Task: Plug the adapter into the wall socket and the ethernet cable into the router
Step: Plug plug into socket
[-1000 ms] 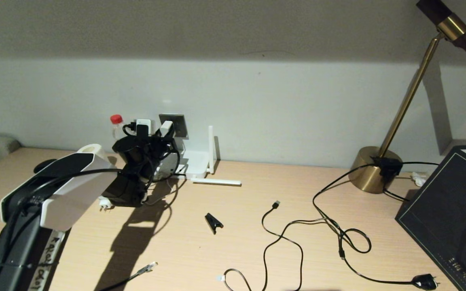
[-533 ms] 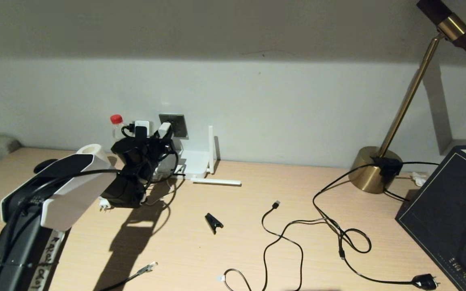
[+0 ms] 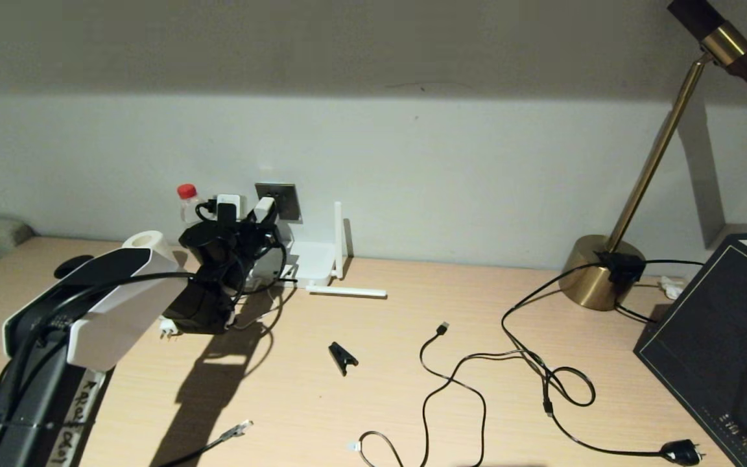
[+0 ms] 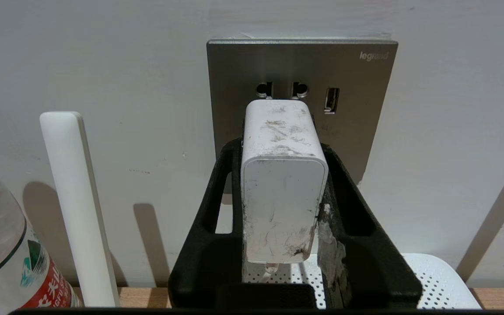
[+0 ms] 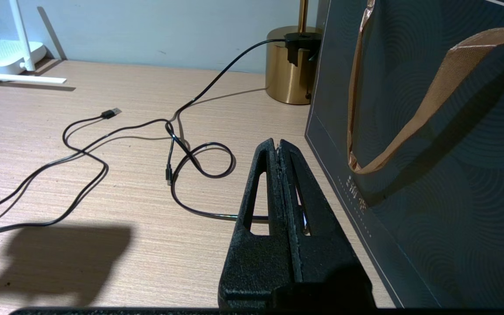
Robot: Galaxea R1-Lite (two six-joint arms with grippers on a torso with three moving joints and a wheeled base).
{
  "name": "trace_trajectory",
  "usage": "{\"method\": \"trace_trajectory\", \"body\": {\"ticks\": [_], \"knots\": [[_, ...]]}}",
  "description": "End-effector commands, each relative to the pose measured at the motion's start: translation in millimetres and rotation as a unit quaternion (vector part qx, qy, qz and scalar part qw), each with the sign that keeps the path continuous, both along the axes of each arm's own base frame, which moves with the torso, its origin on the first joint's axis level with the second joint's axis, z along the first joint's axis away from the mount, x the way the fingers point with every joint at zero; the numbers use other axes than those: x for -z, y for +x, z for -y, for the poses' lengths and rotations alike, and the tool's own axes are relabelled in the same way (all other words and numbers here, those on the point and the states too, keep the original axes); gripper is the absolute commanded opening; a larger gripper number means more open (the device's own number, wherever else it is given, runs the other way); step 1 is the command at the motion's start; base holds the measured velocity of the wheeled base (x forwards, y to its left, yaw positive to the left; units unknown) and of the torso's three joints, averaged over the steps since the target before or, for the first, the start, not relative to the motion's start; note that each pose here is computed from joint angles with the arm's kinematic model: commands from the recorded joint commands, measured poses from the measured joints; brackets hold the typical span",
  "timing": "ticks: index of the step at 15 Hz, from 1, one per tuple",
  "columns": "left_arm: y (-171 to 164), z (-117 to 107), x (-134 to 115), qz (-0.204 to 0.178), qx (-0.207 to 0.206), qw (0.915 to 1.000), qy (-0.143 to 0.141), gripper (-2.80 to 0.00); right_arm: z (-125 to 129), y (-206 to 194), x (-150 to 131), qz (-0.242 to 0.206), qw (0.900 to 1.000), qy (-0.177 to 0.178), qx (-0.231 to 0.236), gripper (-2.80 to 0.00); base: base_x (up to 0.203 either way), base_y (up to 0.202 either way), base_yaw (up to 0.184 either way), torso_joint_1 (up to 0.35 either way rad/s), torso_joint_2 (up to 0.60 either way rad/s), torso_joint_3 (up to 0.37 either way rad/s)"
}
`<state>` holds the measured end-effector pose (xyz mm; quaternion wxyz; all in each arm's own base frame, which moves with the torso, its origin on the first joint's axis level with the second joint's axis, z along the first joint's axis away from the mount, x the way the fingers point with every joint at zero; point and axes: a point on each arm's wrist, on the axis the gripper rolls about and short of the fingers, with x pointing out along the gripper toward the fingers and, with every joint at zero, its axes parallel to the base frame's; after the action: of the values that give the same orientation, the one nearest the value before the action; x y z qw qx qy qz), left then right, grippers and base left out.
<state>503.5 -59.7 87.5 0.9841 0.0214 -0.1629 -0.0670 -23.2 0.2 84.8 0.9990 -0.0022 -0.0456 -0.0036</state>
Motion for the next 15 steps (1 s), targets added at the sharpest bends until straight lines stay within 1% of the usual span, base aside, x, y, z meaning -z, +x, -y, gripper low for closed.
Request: {"method": "trace_trajectory", "body": {"ticks": [1, 6, 15], "knots": [[-0.4, 0.6, -3.3, 0.007, 0.001, 1.0000, -0.001, -2.80, 0.0, 2.8, 9.7, -0.017, 1.000, 0.000, 0.000, -2.80, 0.000, 0.000, 0.000, 0.000, 0.00, 0.000], [-0.9, 6.1, -2.4, 0.005, 0.006, 1.0000, 0.000, -2.80, 0.0, 2.8, 9.9, -0.018, 1.000, 0.000, 0.000, -2.80, 0.000, 0.000, 0.000, 0.000, 0.00, 0.000], [-1.0, 6.0, -7.5, 0.011, 0.006, 0.9999, -0.001, -2.80, 0.0, 2.8, 9.7, -0.017, 1.000, 0.000, 0.000, -2.80, 0.000, 0.000, 0.000, 0.000, 0.00, 0.000]]}}
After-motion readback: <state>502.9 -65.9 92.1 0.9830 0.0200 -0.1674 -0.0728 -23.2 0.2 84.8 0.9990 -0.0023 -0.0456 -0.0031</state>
